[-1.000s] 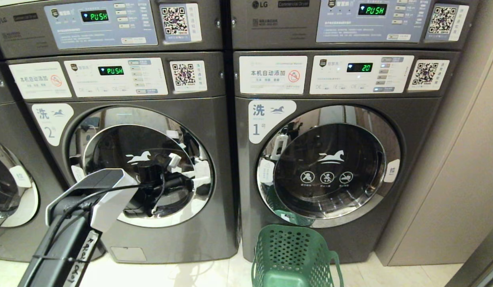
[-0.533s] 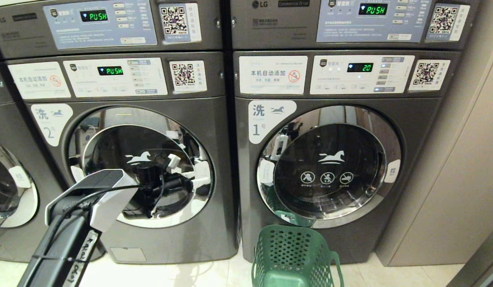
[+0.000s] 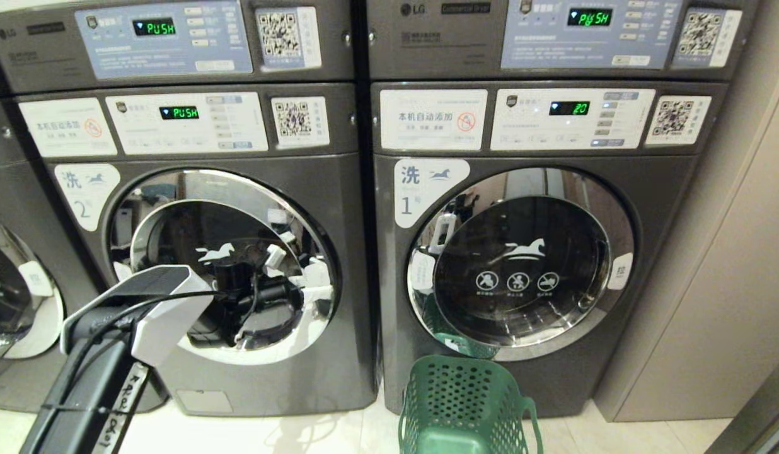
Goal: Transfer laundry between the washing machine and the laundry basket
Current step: Open the lid of the washing machine
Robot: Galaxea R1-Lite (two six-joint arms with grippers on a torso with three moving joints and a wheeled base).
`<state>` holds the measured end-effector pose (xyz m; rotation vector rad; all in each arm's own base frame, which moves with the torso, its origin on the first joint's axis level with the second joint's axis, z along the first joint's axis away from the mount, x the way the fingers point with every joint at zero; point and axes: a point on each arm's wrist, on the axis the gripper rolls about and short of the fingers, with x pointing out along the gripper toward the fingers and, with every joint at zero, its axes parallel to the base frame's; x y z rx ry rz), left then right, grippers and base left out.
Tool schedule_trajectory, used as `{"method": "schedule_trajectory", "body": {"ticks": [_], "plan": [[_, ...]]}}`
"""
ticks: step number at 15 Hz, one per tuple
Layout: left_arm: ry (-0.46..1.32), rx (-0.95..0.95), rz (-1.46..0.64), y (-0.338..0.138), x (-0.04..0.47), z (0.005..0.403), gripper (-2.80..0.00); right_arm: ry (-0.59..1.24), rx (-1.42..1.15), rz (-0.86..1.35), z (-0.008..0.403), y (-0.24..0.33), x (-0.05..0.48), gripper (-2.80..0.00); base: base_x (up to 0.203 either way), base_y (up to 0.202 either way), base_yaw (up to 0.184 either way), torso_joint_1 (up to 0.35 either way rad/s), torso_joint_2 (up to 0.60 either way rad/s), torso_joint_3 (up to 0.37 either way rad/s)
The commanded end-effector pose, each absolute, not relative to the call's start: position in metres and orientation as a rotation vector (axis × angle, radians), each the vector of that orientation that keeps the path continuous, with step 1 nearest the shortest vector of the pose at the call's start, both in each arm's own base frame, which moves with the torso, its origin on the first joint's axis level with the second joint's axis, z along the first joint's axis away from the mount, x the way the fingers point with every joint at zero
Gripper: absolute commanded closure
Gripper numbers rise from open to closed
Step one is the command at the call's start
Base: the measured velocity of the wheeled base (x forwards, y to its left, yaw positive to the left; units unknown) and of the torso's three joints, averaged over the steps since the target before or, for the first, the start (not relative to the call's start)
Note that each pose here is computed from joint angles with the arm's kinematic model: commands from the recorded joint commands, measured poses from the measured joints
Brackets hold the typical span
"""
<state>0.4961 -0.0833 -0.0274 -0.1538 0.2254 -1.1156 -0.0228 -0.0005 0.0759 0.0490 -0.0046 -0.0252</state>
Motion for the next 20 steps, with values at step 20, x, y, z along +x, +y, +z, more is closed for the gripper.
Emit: {"method": "schedule_trajectory", "body": {"ticks": [20], "plan": [[0.221,-0.153,-0.894,0.012,0.447,0.0,-2.8,-0.004,0.049,-0.028,0.076,0.0,-0.023,0.0,0.0,0.0,0.0,0.0,0.0,0.0]]}}
